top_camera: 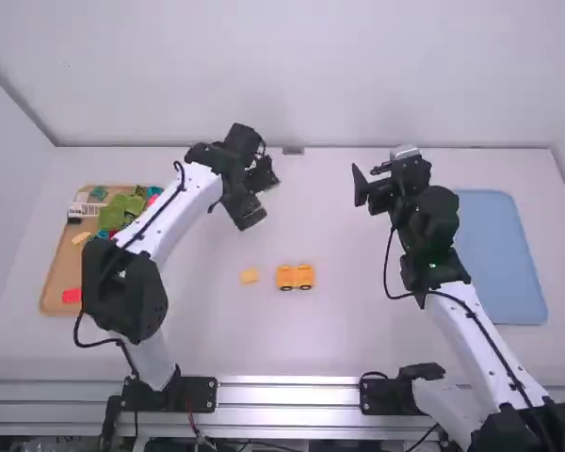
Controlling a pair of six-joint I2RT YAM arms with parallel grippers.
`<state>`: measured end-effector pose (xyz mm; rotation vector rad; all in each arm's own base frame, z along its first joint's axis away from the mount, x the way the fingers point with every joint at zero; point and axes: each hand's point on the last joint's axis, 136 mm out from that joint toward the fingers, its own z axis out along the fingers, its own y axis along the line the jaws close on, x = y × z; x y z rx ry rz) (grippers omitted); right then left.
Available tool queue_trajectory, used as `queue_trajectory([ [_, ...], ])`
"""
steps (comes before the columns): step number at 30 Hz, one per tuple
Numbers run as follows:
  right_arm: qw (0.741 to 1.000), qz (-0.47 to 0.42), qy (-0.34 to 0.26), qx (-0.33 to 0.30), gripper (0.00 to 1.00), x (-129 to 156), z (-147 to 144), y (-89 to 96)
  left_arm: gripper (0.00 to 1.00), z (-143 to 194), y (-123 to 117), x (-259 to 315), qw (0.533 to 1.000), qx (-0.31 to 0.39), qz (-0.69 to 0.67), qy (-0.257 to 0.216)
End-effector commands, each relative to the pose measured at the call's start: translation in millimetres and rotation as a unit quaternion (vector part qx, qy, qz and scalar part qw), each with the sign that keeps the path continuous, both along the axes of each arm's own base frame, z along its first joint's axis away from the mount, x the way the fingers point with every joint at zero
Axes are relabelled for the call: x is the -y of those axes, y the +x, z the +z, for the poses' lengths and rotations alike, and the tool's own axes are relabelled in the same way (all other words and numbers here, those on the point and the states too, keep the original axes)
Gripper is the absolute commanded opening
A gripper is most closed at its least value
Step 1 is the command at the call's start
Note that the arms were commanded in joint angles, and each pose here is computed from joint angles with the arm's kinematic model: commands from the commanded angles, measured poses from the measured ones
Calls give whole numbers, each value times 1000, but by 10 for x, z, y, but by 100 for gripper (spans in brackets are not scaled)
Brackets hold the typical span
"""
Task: Assemble lego blocks to make yellow taxi
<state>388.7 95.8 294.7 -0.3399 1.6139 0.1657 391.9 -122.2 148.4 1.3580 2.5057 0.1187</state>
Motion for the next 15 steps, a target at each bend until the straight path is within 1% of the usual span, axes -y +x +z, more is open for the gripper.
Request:
queue_trajectory([
  [1,1000,0,0,12,98,-1,150,26,99,263,-245,206,975,-1,-193,-109],
  [2,1000,13,-18,11,98,-38,115,11,99,314,-363,260,958,-9,-241,-156],
  [3,999,28,-33,11,98,-81,90,-7,99,349,-440,282,946,-12,-268,-184],
  [4,999,34,-37,11,98,-101,83,-15,99,360,-467,283,941,-13,-277,-194],
  [5,997,65,-49,11,98,-193,53,-58,99,375,-589,239,922,-17,-312,-229],
  [6,995,79,-52,11,98,-234,40,-79,99,365,-641,205,913,-16,-326,-244],
  [7,993,101,-59,12,98,-299,27,-115,99,333,-695,178,900,-12,-343,-269],
  [8,992,109,-61,12,98,-321,22,-128,99,321,-716,179,893,-7,-350,-282],
  [9,990,122,-66,13,98,-359,9,-149,99,293,-747,184,881,2,-359,-310],
  [10,988,135,-68,13,98,-395,-3,-171,99,241,-784,196,868,12,-356,-347],
  [11,987,144,-72,12,98,-420,-21,-188,99,188,-806,201,862,16,-347,-369],
  [13,983,165,-82,14,98,-474,-44,-229,99,63,-846,194,858,16,-330,-393],
  [15,975,198,-100,15,98,-559,-106,-293,99,-193,-902,187,855,23,-325,-403],
])
